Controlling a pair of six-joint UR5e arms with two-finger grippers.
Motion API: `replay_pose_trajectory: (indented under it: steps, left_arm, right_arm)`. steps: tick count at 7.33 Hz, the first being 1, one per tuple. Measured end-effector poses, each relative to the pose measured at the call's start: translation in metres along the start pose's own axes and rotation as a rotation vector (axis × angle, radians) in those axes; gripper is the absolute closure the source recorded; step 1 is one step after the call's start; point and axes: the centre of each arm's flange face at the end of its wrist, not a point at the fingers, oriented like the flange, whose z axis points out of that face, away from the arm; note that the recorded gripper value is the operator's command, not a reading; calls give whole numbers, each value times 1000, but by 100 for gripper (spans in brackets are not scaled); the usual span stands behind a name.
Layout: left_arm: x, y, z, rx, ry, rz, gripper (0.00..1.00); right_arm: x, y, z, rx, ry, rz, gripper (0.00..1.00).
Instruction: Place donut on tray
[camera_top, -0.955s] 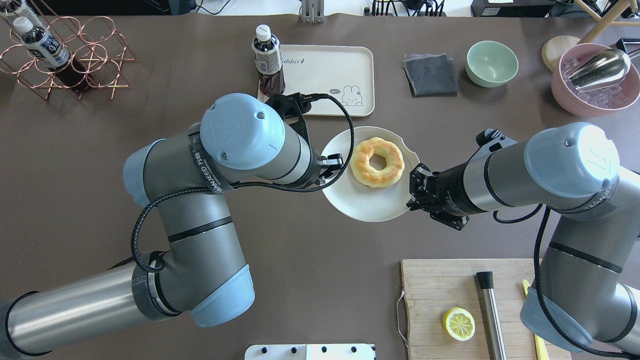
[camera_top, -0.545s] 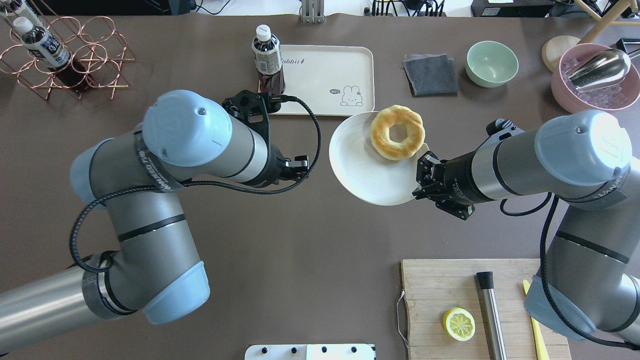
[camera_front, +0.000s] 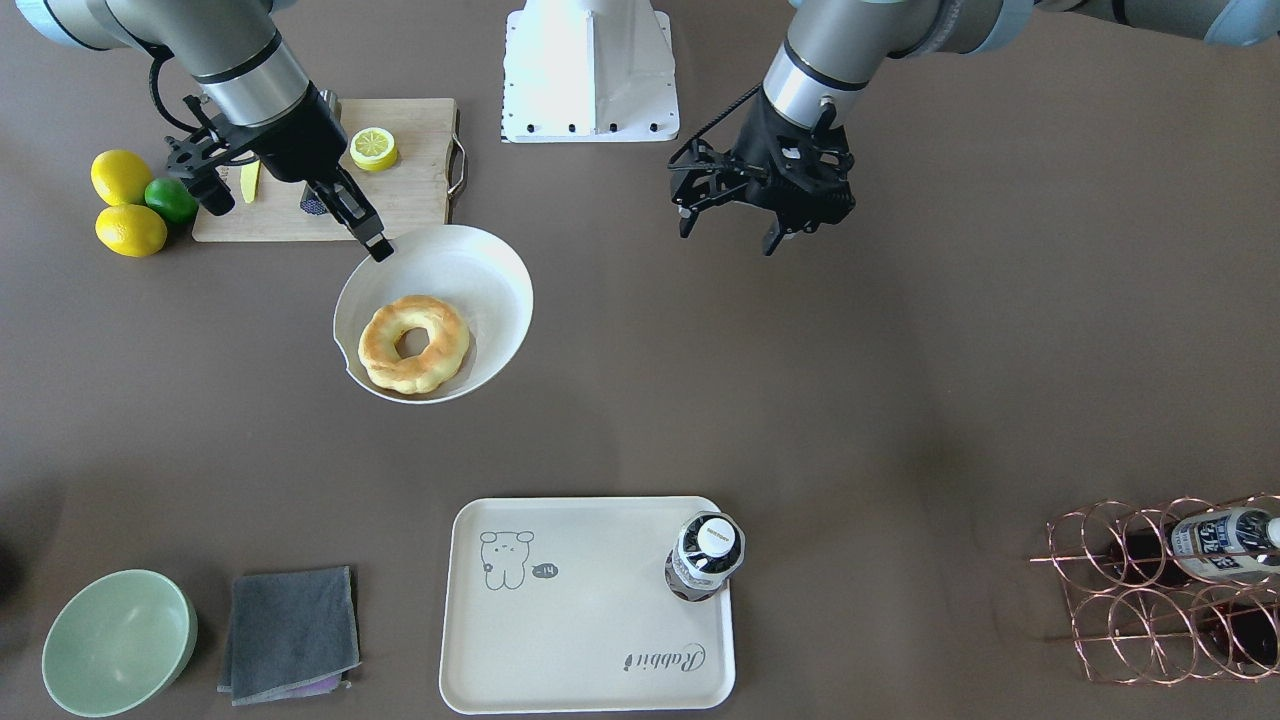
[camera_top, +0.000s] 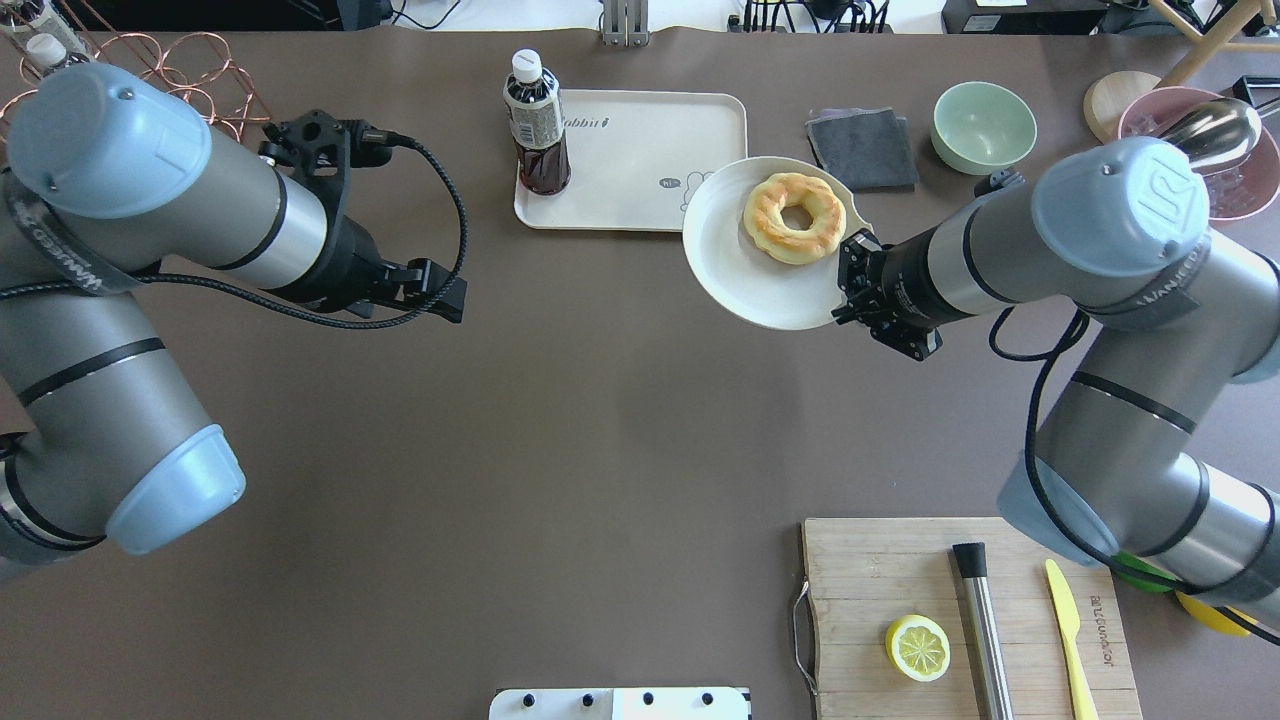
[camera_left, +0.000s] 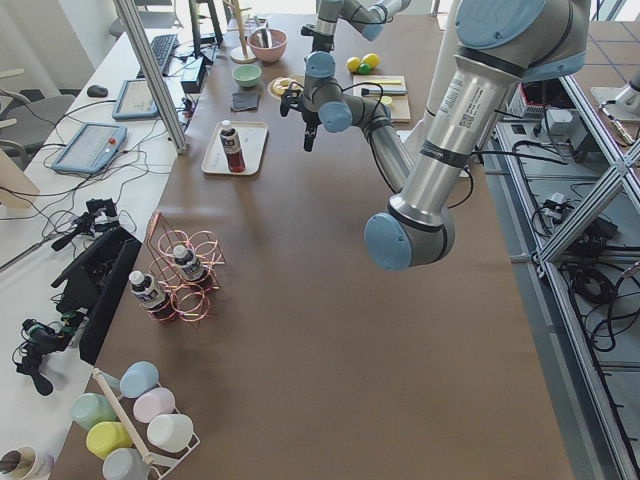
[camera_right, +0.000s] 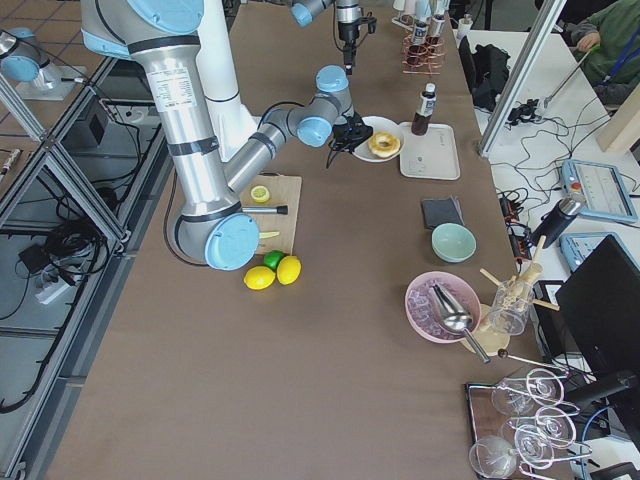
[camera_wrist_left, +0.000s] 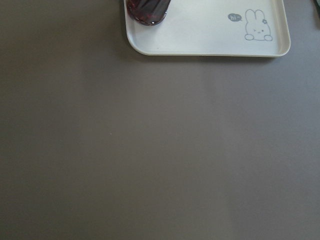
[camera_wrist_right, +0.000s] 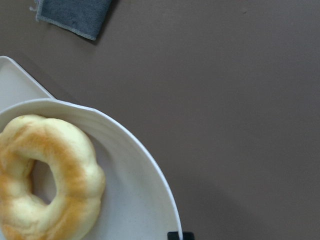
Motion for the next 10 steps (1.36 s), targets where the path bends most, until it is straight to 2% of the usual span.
replay_pose_trajectory:
  steps: [3,5,8,10]
  left_arm:
    - [-92,-3,-8,-20,-54,69,1]
    - [-124,-4,-19,-20,-33,82,1]
    - [-147,-15,-19,-17,-48,93,1]
    - [-158,-23,-24,-4,-59,95,2]
  right_arm:
    - [-53,-49,54,87,45,25,100]
    - [-95,-77,82,133,66,18,100]
    - [-154,-70,120,140,68,57,100]
    - [-185,-53,137,133,56,97,100]
